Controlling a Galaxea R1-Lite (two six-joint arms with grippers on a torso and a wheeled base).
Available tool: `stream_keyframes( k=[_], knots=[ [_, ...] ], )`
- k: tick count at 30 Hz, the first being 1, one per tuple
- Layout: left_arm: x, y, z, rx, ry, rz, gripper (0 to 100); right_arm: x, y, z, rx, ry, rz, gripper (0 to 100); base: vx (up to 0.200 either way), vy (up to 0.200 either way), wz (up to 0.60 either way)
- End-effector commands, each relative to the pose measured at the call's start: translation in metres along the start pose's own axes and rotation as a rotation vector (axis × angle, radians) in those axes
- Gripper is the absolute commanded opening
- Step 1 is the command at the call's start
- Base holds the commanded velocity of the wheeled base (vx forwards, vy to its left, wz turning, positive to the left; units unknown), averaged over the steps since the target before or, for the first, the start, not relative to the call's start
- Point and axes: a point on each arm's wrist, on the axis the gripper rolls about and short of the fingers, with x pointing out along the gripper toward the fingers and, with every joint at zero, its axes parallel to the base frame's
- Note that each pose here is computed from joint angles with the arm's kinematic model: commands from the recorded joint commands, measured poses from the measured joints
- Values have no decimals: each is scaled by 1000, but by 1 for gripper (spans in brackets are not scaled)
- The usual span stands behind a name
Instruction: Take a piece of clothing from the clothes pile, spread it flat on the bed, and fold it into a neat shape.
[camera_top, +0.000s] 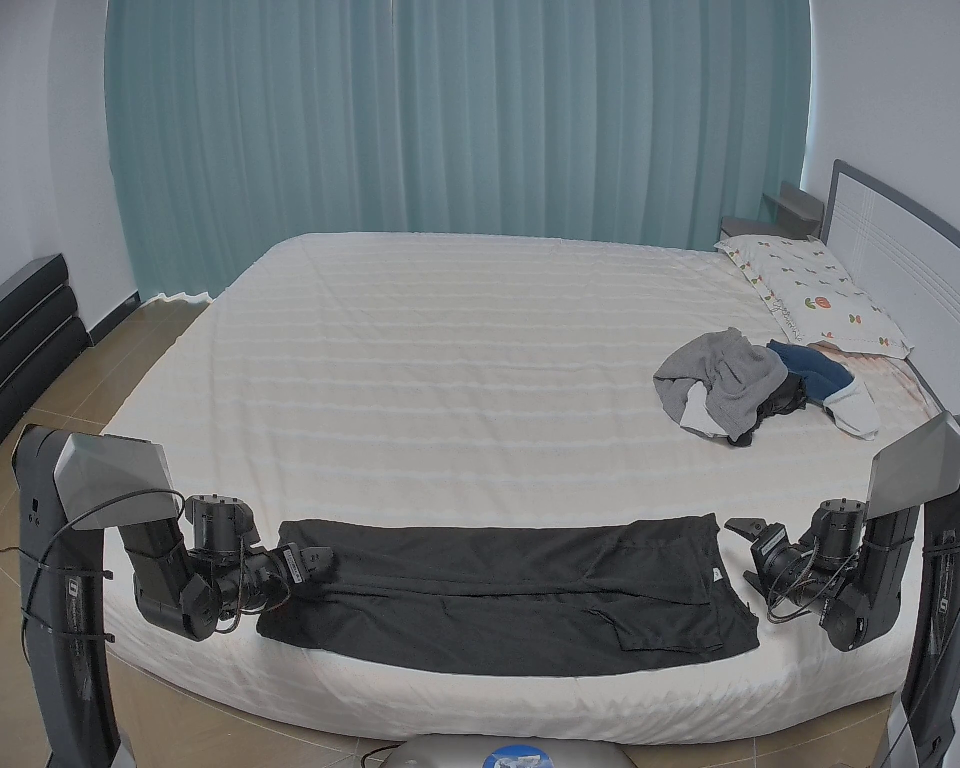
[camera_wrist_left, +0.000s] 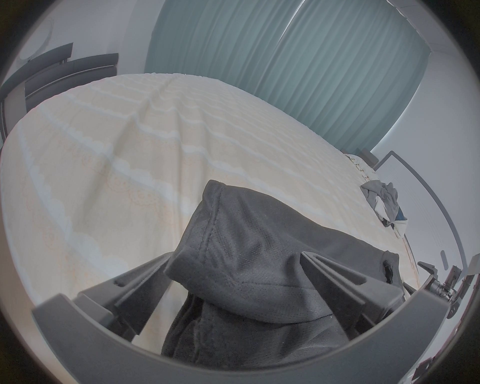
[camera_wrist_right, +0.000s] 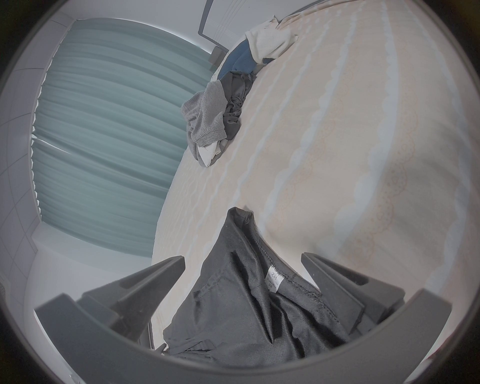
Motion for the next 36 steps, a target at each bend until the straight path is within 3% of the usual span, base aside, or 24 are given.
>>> stream_keyframes(
  k=[1, 3, 4, 13, 22, 36],
  knots=[
    [2, 0, -4, 1, 13, 3, 100, 0, 1, 0, -2, -5, 9, 100, 0, 0, 0],
    [2, 0, -3, 2, 12, 2, 100, 0, 0, 0, -2, -4, 8, 100, 0, 0, 0],
    [1, 0, -4, 4, 13, 3, 0, 0, 0, 0, -2, -4, 8, 100, 0, 0, 0],
    [-2, 3, -1, -3, 3, 14, 0, 0, 0, 0, -2, -4, 8, 100, 0, 0, 0],
    [-14, 10, 13, -18, -78, 20, 0, 0, 0, 0, -2, -4, 8, 100, 0, 0, 0],
    [-20, 18, 20, -21, -99, 41, 0, 0, 0, 0, -2, -3, 9, 100, 0, 0, 0]
  ],
)
